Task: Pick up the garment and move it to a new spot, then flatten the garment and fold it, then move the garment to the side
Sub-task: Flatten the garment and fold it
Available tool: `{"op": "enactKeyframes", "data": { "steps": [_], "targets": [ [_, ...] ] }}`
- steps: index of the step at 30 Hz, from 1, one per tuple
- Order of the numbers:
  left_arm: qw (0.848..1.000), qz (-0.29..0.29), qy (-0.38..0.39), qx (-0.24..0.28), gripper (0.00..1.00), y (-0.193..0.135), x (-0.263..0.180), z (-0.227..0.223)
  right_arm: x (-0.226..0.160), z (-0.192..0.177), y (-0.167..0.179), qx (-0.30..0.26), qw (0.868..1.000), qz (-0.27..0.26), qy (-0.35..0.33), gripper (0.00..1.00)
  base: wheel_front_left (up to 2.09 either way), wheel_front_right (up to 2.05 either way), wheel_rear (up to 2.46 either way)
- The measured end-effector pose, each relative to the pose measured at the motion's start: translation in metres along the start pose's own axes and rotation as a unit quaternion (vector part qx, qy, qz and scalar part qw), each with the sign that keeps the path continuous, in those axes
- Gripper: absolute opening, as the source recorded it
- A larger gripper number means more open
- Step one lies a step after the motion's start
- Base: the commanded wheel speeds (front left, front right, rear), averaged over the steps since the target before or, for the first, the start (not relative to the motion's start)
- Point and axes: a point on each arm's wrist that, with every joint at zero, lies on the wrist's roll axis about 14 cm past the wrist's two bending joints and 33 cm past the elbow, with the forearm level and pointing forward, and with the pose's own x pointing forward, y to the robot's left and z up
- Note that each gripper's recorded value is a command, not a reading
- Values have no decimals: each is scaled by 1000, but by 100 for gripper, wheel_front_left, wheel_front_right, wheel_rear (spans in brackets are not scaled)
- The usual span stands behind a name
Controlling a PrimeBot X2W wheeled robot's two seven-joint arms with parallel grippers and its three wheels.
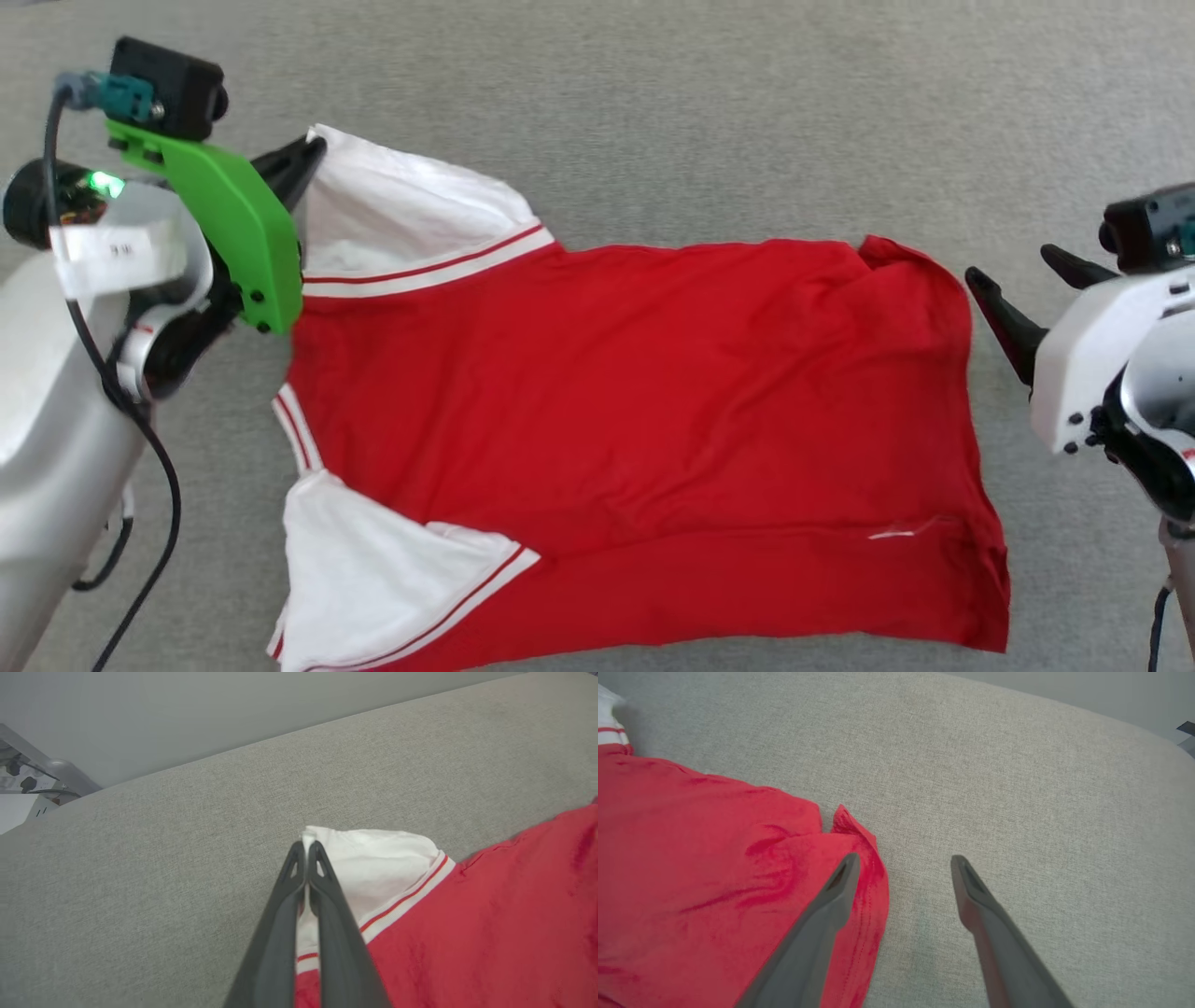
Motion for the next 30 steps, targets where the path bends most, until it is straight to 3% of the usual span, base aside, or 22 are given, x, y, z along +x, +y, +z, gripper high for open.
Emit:
{"op": "enactKeyframes", "data": {
  "steps": [10,23,24,26,30],
  "targets": [
    [999,8,-42,-3,0,-14,-47,6,36,-8,21,-38,990,39,131,100,0,0,0],
    [999,0,-32,-18,0,-17,-39,-13,73,-49,26,-55,973,52,220,100,0,0,0],
    [999,2,-29,-19,0,-15,-38,-16,75,-51,26,-56,972,53,224,95,0,0,0],
    [999,6,-25,-22,0,-12,-38,-19,78,-55,27,-54,971,55,228,0,0,0,0],
    [999,17,-26,-25,0,-6,-39,-22,81,-53,28,-39,974,58,217,0,0,0,0]
  ]
}}
